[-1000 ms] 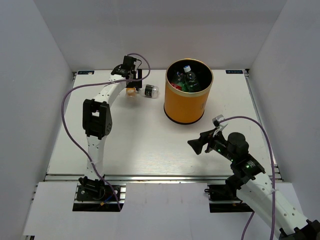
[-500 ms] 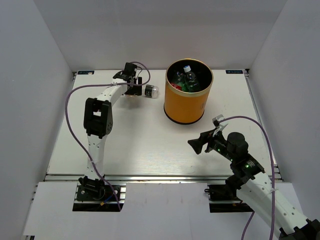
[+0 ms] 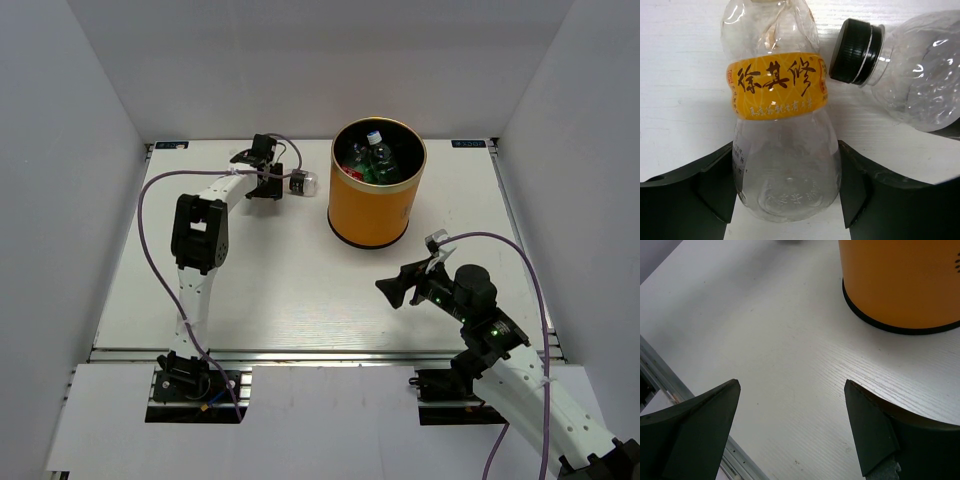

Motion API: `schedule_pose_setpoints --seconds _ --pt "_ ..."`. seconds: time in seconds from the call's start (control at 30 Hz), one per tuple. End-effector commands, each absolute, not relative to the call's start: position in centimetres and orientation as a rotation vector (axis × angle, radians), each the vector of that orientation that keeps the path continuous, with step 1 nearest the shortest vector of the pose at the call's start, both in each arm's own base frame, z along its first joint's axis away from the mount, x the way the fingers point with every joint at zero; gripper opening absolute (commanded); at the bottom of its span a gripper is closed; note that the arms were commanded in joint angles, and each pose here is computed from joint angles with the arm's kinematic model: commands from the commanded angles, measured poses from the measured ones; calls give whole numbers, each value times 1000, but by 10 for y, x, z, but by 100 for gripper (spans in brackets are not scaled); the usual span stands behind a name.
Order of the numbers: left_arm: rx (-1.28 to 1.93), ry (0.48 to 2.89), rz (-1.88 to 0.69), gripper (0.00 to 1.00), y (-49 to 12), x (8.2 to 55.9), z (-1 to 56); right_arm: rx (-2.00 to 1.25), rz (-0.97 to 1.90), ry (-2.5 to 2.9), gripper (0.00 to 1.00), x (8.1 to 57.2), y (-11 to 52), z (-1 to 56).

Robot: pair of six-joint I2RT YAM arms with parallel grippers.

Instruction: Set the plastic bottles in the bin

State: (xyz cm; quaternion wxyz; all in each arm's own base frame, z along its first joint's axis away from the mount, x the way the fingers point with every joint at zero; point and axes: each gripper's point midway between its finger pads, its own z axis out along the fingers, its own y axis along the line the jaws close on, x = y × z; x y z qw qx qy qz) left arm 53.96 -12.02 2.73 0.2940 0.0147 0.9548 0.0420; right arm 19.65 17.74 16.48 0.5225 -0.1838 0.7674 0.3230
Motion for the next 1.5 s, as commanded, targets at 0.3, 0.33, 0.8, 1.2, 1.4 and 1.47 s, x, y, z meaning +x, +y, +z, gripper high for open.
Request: schedule_pose_setpoints --seconds 0.3,0.33,0.8,1.2,1.4,1.47 --pt "-16 2418 144 10 -95 515 114 -499 828 1792 73 192 187 171" --pt "-6 2412 146 10 -92 506 122 -522 836 1803 31 192 191 168" --pt "487 1744 -760 1 -224 371 366 -294 597 1687 4 222 148 272" --pt "735 1335 -1208 4 -333 349 436 -291 597 1726 29 224 151 230" --pt "711 1319 -1182 5 -369 378 437 -296 621 1666 29 217 149 234" --pt "684 1328 -1156 5 -380 396 435 -320 655 1671 29 214 155 230"
